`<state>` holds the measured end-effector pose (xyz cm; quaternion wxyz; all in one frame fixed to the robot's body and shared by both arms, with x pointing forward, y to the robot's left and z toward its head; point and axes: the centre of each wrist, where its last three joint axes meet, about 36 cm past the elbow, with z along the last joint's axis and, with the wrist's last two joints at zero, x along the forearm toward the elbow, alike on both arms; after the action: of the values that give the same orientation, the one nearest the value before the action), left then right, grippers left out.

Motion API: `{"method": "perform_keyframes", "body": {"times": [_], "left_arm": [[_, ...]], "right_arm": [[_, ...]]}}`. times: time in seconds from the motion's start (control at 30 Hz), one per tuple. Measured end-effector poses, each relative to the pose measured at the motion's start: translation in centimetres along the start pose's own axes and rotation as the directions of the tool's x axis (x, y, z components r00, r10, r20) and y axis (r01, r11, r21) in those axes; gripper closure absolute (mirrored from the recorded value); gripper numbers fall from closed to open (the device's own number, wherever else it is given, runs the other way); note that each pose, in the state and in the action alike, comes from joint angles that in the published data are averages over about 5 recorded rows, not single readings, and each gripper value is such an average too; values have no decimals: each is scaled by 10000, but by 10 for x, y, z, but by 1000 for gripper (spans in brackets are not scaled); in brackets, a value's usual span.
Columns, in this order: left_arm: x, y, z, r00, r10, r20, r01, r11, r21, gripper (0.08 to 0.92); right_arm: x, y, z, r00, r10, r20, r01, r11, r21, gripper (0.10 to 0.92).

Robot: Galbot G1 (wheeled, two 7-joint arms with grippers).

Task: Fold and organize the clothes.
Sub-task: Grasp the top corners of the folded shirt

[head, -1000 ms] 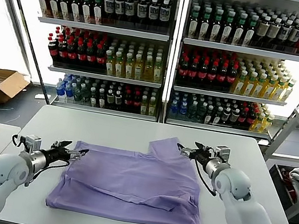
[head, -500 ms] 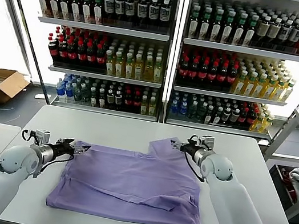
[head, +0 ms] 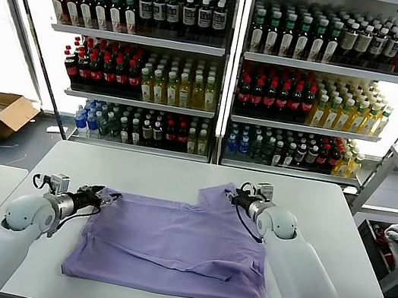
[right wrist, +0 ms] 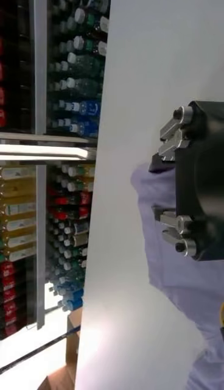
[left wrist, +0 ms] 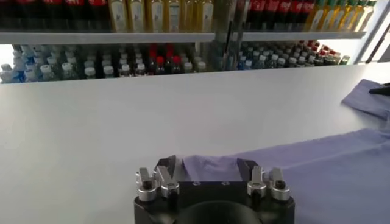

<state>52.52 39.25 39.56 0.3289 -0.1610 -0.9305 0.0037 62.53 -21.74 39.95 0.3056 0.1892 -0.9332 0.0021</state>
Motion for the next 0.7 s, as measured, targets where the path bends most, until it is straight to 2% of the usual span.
{"method": "perform_keyframes", "body": {"times": [0.23, 0.5, 0.7], "left_arm": [[1, -3, 5, 9999, 110, 0, -110, 9999, -133, 648], [0, -8, 2, 9993, 113, 367, -106, 9997, -213, 871], [7, -8, 1, 9975, -43, 709, 52, 9999, -129, 911]], "right_arm": [[4, 2, 0, 9999, -2, 101, 3, 10000, -94, 900], [22, 10, -8, 9983, -120, 563, 128, 9998, -137, 914], [43, 17, -13, 9936, -248, 1099, 274, 9994, -227, 914]]}}
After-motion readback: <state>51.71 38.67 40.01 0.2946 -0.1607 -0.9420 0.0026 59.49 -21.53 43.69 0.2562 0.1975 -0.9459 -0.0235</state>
